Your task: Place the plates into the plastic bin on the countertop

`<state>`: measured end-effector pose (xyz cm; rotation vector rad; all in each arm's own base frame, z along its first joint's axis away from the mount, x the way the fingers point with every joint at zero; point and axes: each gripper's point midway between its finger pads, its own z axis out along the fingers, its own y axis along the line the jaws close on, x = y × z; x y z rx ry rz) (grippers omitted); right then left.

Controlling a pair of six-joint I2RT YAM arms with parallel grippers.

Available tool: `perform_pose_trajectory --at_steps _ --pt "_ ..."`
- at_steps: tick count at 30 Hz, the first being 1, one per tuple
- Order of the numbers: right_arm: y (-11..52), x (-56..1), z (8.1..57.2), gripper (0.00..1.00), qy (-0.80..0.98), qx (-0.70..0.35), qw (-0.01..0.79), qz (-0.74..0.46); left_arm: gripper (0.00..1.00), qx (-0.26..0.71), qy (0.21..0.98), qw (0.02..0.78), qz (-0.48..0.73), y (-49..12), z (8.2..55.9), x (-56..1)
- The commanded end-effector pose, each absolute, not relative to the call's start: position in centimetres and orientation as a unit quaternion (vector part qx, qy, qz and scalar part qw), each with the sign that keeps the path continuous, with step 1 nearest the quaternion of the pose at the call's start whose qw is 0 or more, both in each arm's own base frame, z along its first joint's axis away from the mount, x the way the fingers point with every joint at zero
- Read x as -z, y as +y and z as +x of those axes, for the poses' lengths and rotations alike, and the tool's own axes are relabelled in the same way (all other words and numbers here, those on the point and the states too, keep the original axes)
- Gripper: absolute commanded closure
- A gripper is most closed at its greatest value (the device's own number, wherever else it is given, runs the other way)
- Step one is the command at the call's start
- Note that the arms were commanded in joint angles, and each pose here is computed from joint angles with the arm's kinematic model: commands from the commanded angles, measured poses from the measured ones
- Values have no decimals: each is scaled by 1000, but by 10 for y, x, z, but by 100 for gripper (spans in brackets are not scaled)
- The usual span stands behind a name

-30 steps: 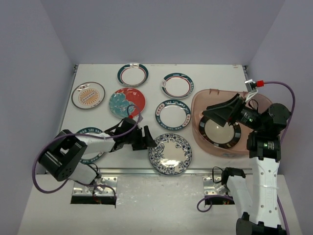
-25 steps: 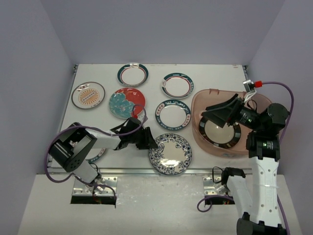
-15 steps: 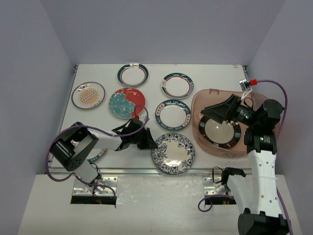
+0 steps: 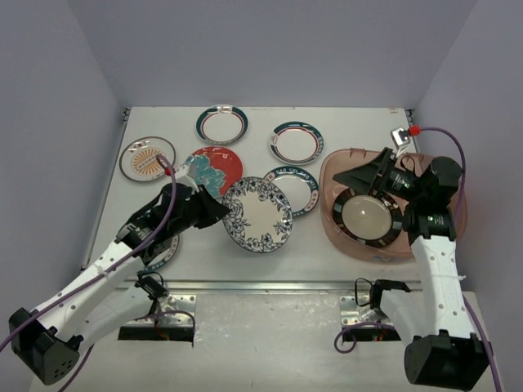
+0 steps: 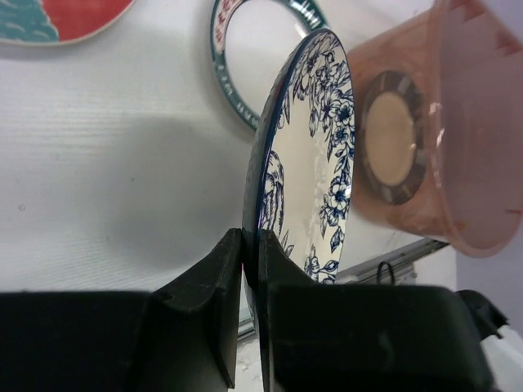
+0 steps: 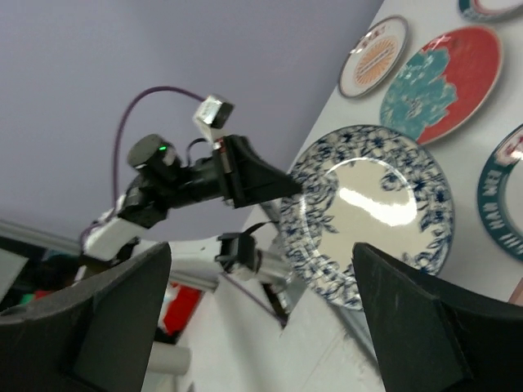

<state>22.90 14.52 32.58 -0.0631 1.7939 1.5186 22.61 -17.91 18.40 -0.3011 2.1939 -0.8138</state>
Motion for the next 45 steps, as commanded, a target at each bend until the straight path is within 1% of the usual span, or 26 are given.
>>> perform_pose_trajectory --at_steps 1,2,4,6,7,9,11,12,13,14,16,17,20,22,23,24,26,29,32,34,36,38,41,45 --pt "140 -308 248 6 766 -464 436 -90 100 455 757 455 -113 -196 227 -311" --pt "141 -302 249 6 778 -455 423 -99 100 477 741 459 -108 -199 224 -328" --pt "148 -284 253 10 794 -463 378 -109 100 521 715 459 -84 -208 214 -355" --pt "164 -276 252 12 799 -472 350 -128 100 563 686 456 -67 -216 206 -378" --pt "171 -274 251 13 798 -477 342 -137 100 578 682 444 -59 -221 203 -382" --pt "181 -273 247 21 794 -487 330 -154 100 600 674 430 -44 -230 200 -388" --pt "187 -272 246 23 793 -487 329 -162 100 615 668 418 -33 -235 196 -391" --pt "188 -272 248 27 791 -488 331 -162 100 625 657 421 -24 -238 195 -397" --pt "188 -271 247 27 792 -488 330 -161 100 627 654 422 -23 -238 195 -399" --pt "190 -274 245 47 785 -496 332 -167 100 628 653 422 -21 -239 197 -399" --pt "193 -281 240 93 771 -514 332 -179 100 631 648 426 -16 -240 197 -402" --pt "194 -283 240 100 768 -516 334 -182 100 628 650 427 -17 -240 199 -401" --pt "193 -285 239 100 766 -515 343 -175 100 616 652 441 -23 -239 207 -402" --pt "189 -285 246 100 771 -506 354 -156 81 591 662 459 -32 -235 218 -398" --pt "186 -285 248 100 773 -502 361 -145 56 577 670 467 -36 -233 223 -397" --pt "181 -285 252 100 775 -497 369 -129 20 557 679 477 -43 -229 229 -395" --pt "161 -286 266 100 781 -483 388 -75 2 502 702 502 -63 -216 243 -388" --pt "95 -295 286 100 775 -444 445 62 0 376 747 536 -114 -173 256 -372" --pt "37 -300 291 100 753 -400 492 178 0 280 768 562 -127 -134 252 -358" --pt "3 -298 291 100 733 -376 508 252 0 254 772 572 -111 -124 247 -353" --pt "-19 -286 292 100 724 -344 515 305 0 219 788 570 -78 -117 242 -335" --pt "-46 -276 291 100 707 -306 527 358 0 191 799 566 -72 -109 240 -320" --pt "-72 -263 286 100 699 -235 551 389 0 171 806 563 -63 -103 238 -298" --pt "-93 -231 275 100 704 -161 558 409 0 162 808 563 -63 -103 243 -265"
